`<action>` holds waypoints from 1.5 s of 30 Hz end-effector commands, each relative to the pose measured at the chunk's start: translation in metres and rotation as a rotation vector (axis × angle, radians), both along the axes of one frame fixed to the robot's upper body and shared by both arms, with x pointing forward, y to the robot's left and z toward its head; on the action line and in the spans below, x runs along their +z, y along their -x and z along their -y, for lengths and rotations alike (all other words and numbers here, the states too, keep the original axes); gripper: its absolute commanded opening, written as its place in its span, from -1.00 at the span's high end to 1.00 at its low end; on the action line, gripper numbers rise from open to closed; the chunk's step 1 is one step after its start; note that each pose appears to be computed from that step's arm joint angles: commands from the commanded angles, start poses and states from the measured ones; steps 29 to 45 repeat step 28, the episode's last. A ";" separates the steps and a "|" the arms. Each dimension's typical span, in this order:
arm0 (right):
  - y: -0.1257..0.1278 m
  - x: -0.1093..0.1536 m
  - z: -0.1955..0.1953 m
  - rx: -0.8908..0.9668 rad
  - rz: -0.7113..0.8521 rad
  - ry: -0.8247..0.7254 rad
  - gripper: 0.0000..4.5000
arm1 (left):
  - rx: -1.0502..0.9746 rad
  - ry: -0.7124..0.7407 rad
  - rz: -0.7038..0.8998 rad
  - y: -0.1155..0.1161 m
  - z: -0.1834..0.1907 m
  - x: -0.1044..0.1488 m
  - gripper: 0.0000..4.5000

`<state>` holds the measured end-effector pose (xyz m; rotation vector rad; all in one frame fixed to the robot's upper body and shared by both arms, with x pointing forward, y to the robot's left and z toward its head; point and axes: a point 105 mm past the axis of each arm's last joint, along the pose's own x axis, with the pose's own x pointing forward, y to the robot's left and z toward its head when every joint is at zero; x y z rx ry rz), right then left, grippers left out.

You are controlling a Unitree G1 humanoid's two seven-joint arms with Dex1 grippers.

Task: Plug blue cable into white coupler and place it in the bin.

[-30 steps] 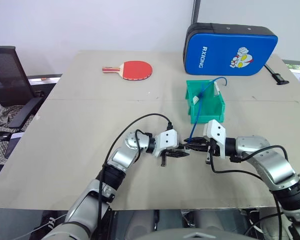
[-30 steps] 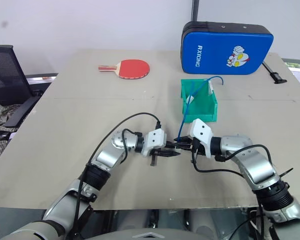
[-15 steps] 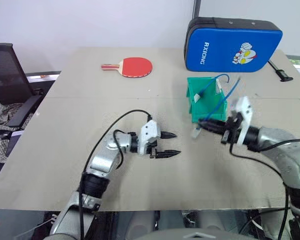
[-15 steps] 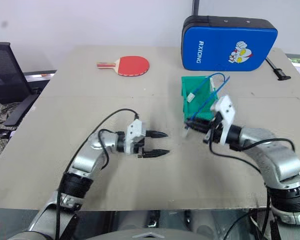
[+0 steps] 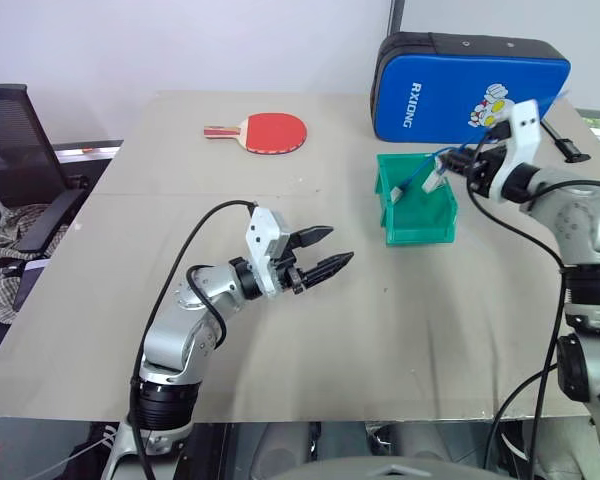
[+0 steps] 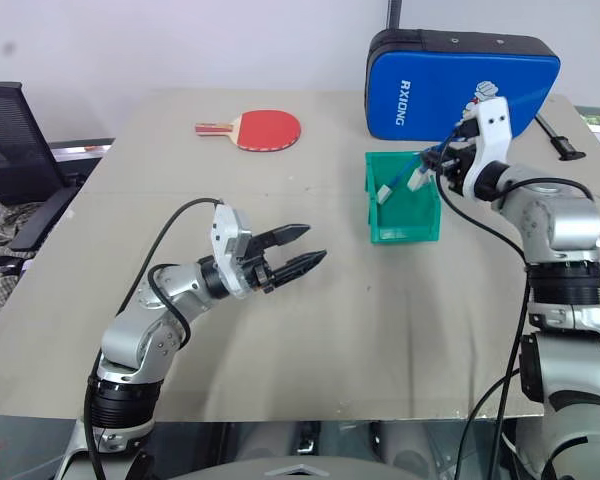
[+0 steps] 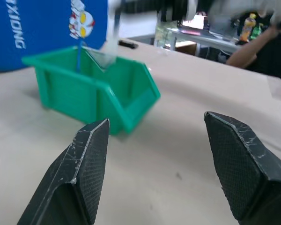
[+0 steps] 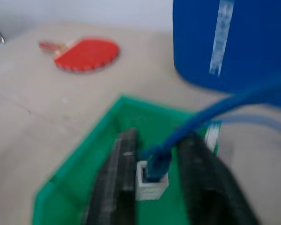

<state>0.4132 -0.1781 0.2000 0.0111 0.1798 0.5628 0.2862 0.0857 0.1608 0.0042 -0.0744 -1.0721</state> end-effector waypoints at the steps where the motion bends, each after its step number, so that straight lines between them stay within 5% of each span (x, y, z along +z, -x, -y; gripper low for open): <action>1: -0.005 0.020 0.004 0.020 0.068 0.000 -0.32 | -0.008 0.028 0.035 0.008 0.004 0.016 -0.48; 4: 0.003 0.029 0.013 0.026 0.103 0.008 -0.96 | 0.006 0.022 0.026 0.010 0.003 0.016 -0.48; 12: 0.097 0.028 0.044 0.130 0.239 0.183 -0.99 | 0.047 -0.057 -0.048 0.016 -0.023 -0.008 -0.48; 19: 0.169 -0.017 0.077 0.089 0.159 0.351 -0.99 | 0.104 -0.148 -0.118 0.028 -0.067 -0.028 -0.48; 25: 0.204 -0.045 0.102 0.003 0.085 0.440 -0.99 | 0.135 -0.225 -0.161 0.038 -0.098 -0.042 -0.48; 45: 0.212 -0.052 0.106 -0.014 0.062 0.446 -0.99 | 0.133 -0.235 -0.174 0.041 -0.105 -0.044 -0.48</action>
